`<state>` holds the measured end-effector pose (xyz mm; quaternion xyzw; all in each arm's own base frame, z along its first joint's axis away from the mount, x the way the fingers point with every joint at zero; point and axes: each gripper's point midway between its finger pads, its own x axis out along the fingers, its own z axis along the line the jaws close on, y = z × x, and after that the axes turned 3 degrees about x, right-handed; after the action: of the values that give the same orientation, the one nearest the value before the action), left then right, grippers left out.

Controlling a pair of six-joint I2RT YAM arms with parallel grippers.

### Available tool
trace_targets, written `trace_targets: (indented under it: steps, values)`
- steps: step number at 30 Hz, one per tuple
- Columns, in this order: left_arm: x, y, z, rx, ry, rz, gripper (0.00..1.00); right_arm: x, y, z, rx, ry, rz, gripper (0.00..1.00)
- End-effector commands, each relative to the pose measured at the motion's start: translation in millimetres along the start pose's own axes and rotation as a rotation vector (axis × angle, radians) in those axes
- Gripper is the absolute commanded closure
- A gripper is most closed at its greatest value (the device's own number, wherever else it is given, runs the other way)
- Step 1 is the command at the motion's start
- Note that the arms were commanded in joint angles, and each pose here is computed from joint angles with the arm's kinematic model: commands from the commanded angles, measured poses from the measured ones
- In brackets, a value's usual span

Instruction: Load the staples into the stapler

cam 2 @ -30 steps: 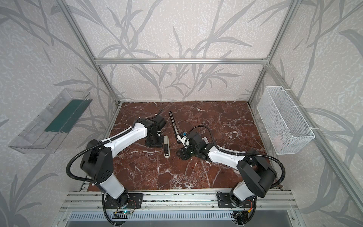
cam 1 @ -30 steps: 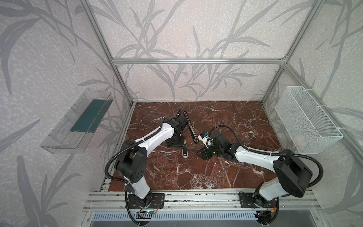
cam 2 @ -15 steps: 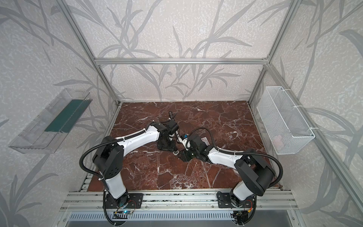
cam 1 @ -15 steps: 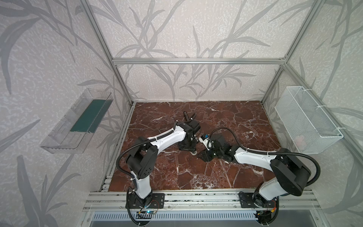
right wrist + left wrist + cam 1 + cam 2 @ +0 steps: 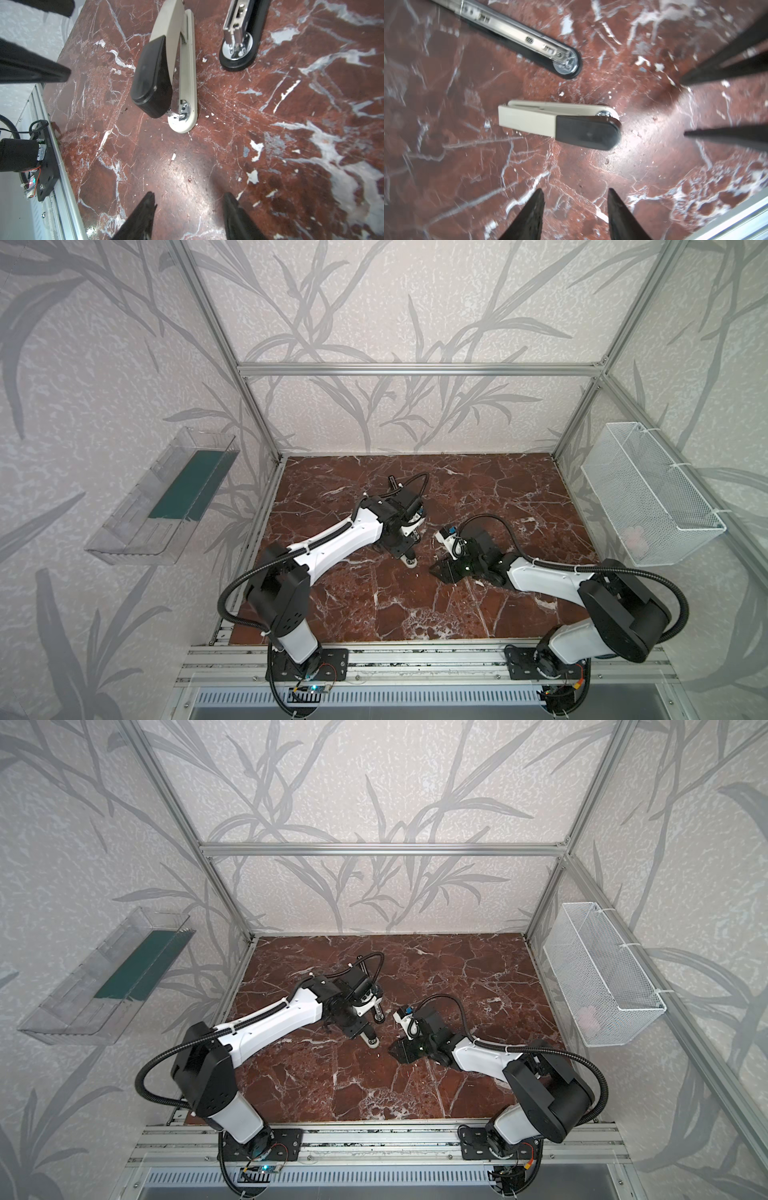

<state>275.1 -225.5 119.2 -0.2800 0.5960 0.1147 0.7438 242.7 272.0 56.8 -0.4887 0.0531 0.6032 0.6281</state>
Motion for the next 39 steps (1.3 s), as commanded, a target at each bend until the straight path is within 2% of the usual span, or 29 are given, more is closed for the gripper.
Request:
trace_targets:
  steps: [1, 6, 9, 16, 28, 39]
  values:
    - [-9, -21, 1, 0.318, -0.016, -0.177, 0.50, -4, -8, 6, 0.007, -0.036, -0.050, 0.46]
    - [-7, -27, -14, 0.426, 0.109, -0.237, 0.54, 0, -4, 3, 0.024, -0.040, -0.042, 0.47]
    - [1, -28, -16, 0.473, 0.140, -0.238, 0.54, 2, -4, 3, 0.032, -0.047, -0.043, 0.47]
    - [26, -24, -12, 0.573, 0.157, -0.173, 0.56, 12, -5, 4, 0.060, -0.084, -0.027, 0.47]
    - [42, -27, -8, 0.736, 0.124, -0.176, 0.55, 25, -6, 4, 0.092, -0.110, -0.005, 0.48]
    - [61, -29, -26, 0.792, 0.222, -0.186, 0.55, 32, -9, 4, 0.103, -0.117, -0.002, 0.49]
